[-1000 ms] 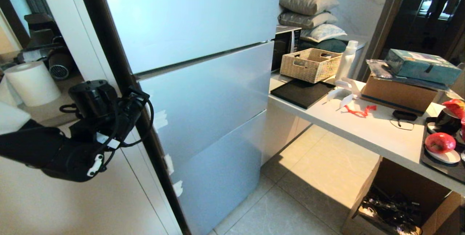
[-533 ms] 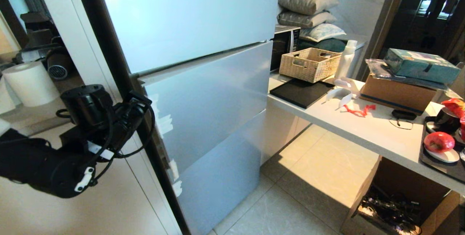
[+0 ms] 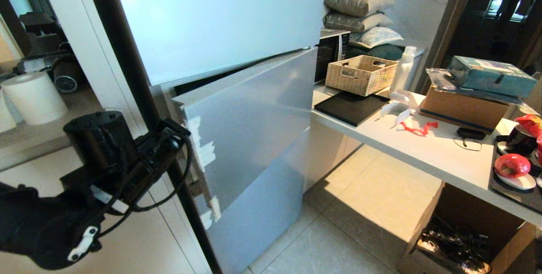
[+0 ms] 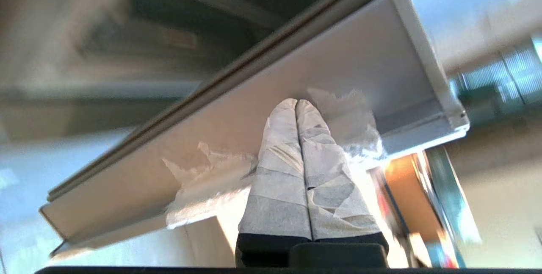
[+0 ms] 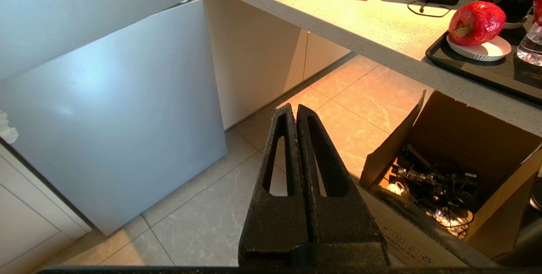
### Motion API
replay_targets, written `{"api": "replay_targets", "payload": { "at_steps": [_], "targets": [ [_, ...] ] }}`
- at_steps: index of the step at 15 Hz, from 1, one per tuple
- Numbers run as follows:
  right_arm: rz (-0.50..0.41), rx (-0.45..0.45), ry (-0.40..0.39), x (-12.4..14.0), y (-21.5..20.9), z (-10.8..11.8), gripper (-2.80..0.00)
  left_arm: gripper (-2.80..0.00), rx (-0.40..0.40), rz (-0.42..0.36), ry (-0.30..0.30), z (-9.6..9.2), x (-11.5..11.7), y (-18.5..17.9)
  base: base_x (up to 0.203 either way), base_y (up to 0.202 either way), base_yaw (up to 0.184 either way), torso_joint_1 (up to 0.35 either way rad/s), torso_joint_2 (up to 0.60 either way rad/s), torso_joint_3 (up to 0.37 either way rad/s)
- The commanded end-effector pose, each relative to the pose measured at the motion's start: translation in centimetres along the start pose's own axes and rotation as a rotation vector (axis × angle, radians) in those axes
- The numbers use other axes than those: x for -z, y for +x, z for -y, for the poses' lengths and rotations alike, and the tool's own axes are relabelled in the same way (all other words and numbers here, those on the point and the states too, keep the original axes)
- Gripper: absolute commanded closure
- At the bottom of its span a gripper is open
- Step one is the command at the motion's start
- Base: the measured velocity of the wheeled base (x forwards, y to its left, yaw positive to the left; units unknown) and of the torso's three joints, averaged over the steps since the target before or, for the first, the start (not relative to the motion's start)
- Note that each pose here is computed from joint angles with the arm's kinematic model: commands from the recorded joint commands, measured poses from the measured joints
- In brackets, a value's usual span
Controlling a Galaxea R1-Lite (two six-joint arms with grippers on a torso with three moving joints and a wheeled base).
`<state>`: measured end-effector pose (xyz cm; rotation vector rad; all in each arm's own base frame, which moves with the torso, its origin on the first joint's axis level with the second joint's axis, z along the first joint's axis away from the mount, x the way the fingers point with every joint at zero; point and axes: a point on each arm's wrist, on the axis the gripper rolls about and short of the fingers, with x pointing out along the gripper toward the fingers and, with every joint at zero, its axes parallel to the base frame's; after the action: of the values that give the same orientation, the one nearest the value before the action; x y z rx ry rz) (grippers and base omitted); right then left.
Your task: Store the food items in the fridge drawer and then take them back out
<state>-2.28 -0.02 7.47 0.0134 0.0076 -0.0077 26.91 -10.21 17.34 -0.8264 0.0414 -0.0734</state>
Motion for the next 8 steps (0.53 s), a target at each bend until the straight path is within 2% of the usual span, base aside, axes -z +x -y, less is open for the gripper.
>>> {"api": "replay_targets", "payload": {
  "at_steps": [1, 5, 8],
  "targets": [
    [-0.002, 0.000, 0.000, 0.0, 0.0, 0.0, 0.00, 0.00, 0.060, -0.038, -0.011, 1.2, 0.4, -2.8, 0.000, 0.000, 0.000, 0.000, 0.00, 0.000],
    [-0.001, 0.000, 0.000, 0.0, 0.0, 0.0, 0.00, 0.00, 0.149, -0.133, -0.011, 2.3, 1.5, -7.3, 0.000, 0.000, 0.000, 0.000, 0.00, 0.000],
    [0.000, 0.000, 0.000, 0.0, 0.0, 0.0, 0.00, 0.00, 0.197, -0.098, 0.000, 2.7, -0.4, -9.7, 0.000, 0.000, 0.000, 0.000, 0.00, 0.000]
  ]
}}
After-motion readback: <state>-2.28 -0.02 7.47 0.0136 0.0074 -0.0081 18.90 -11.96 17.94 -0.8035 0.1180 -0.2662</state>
